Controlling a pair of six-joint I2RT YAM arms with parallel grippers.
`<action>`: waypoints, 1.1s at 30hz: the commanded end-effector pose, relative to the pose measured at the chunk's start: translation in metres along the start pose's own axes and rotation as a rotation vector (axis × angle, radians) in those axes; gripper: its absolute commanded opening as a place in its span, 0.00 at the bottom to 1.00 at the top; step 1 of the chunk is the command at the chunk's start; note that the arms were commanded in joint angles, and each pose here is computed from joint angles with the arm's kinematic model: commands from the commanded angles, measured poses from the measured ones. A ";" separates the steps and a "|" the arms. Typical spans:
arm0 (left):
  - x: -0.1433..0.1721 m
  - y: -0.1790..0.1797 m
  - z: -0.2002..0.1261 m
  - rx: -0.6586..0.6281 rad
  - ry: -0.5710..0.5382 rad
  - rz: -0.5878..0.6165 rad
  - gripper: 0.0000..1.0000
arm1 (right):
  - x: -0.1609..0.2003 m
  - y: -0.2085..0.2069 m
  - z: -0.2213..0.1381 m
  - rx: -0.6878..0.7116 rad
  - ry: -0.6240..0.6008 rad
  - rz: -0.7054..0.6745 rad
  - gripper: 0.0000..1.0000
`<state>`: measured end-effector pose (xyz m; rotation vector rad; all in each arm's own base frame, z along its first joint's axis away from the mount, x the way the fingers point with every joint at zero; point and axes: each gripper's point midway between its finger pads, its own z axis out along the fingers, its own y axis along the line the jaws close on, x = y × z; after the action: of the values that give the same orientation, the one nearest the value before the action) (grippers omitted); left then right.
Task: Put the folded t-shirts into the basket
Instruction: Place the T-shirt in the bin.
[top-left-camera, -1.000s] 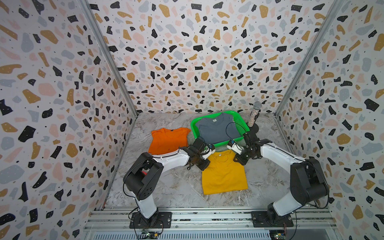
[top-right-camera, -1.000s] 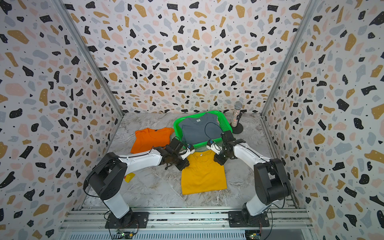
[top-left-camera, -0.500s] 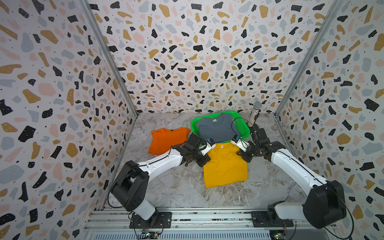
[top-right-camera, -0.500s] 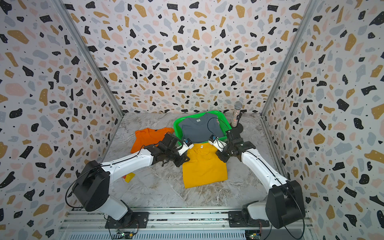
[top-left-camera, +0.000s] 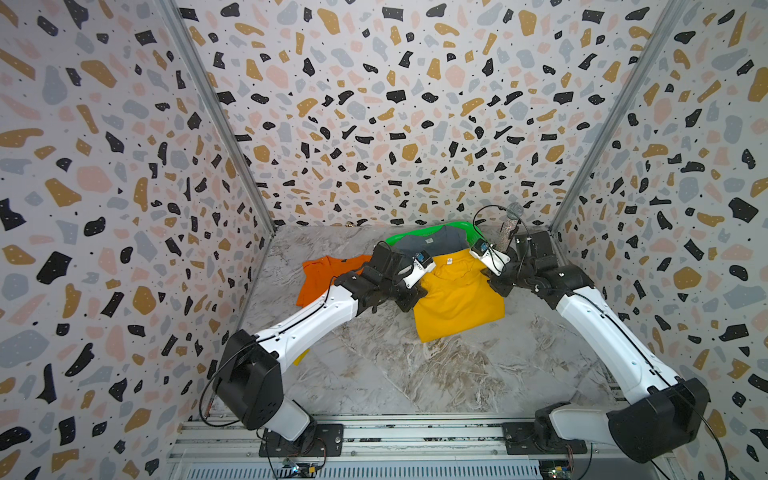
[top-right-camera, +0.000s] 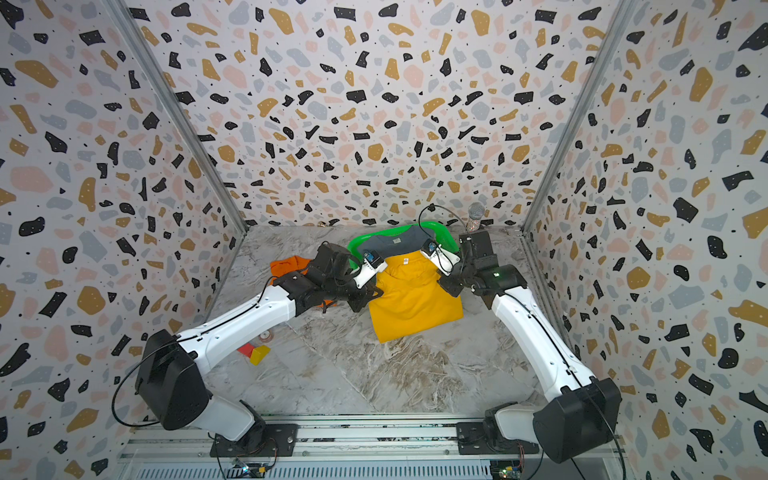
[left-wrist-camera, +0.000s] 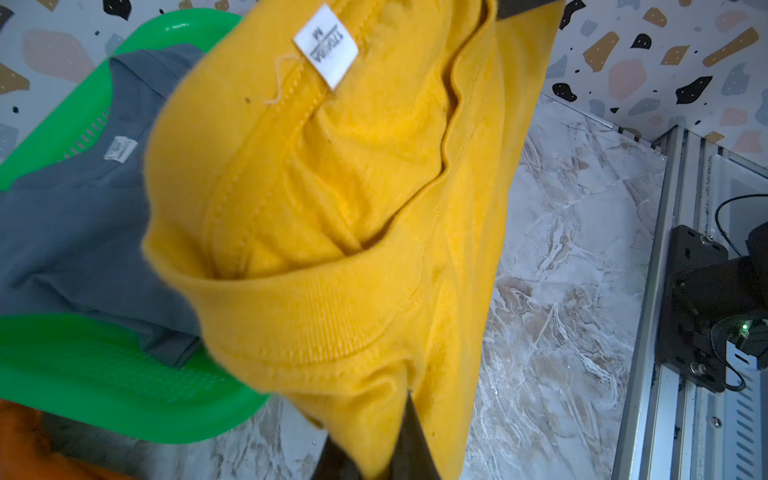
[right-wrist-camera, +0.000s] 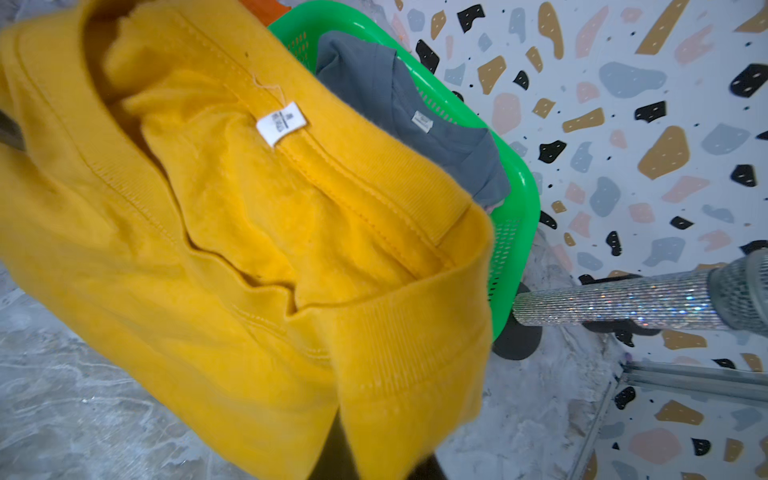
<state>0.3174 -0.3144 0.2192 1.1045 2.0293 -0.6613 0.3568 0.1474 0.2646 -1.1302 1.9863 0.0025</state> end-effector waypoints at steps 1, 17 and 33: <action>-0.017 0.013 0.000 -0.029 -0.019 -0.004 0.00 | -0.013 -0.026 -0.003 0.088 0.016 -0.012 0.00; -0.052 0.114 0.039 -0.172 -0.035 -0.105 0.00 | -0.037 -0.101 0.083 0.231 0.119 0.038 0.00; -0.020 0.190 0.086 -0.233 0.050 -0.195 0.00 | -0.034 -0.123 0.188 0.191 0.190 0.047 0.00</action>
<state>0.5093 -0.2946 0.1530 0.8182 2.2366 -0.5029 0.5701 0.1745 0.1771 -1.0457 2.1638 -0.2508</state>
